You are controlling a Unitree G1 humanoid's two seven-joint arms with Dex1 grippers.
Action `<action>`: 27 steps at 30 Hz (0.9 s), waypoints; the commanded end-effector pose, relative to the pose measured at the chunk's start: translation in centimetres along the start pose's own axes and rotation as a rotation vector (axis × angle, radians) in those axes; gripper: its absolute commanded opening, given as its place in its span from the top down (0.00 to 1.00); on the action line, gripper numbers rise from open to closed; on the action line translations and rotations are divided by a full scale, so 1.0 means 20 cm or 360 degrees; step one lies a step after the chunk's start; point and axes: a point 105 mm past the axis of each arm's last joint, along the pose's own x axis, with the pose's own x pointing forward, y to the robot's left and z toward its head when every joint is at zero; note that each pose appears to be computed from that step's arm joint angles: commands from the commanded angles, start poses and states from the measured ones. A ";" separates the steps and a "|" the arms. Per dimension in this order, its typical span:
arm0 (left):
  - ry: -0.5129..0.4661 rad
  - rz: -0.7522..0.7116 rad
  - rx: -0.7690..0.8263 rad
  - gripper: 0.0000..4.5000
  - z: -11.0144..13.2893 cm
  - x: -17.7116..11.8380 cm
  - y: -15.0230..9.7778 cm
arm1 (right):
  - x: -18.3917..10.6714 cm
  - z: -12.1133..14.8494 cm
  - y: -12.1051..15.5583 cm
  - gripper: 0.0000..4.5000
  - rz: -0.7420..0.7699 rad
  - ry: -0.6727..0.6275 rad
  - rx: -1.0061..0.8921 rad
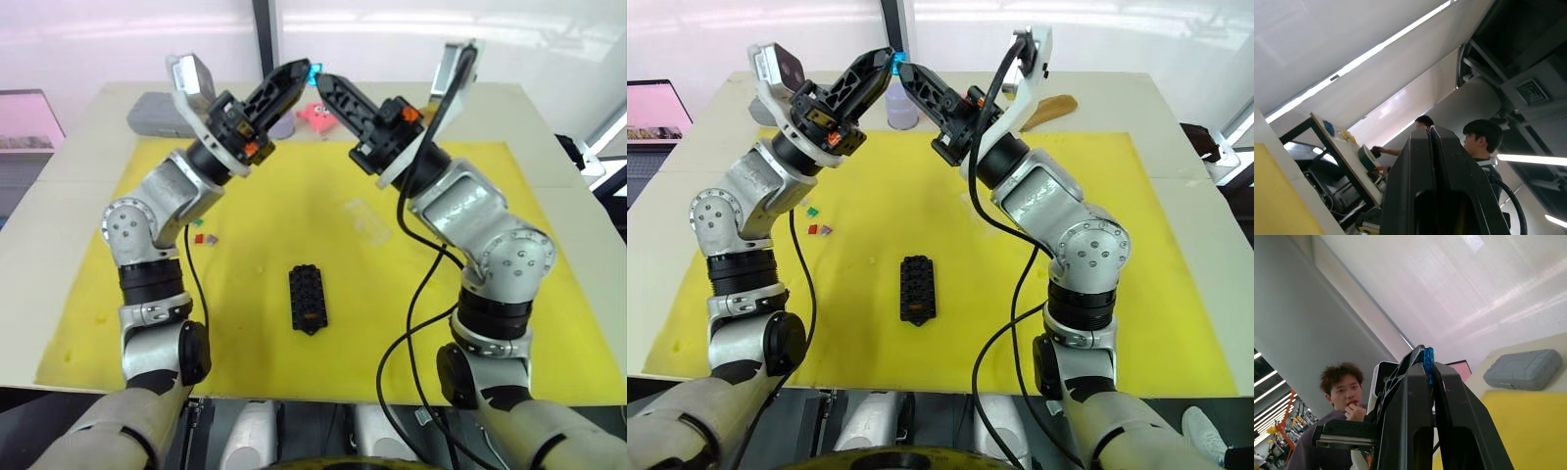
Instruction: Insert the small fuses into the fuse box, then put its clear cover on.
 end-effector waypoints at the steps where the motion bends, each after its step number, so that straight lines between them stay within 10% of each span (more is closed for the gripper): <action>1: 0.0044 -0.0034 0.0036 1.00 -0.03 0.02 -0.04 | -0.01 0.05 0.08 0.99 0.0107 -0.0054 -0.0030; 4: 0.0062 -0.0025 0.0047 1.00 -0.03 0.02 -0.04 | -0.01 0.05 0.08 0.99 0.0108 -0.0056 -0.0024; 7: 0.0125 0.0029 0.0113 0.80 -0.03 -0.02 -0.02 | -0.02 0.06 0.09 1.00 0.0121 -0.0054 -0.0024; 14: 0.0636 0.0211 0.0553 0.02 -0.06 -0.33 -0.01 | -0.13 0.01 0.13 1.00 0.0272 0.0250 -0.0107; 21: 0.1358 0.0126 0.1026 0.01 -0.27 -0.59 0.01 | -0.31 -0.19 0.08 1.00 0.0336 0.0931 -0.0498; 27: 0.1662 -0.0052 0.1188 0.01 -0.40 -0.71 0.02 | -0.39 -0.34 0.00 1.00 0.0394 0.1346 -0.0916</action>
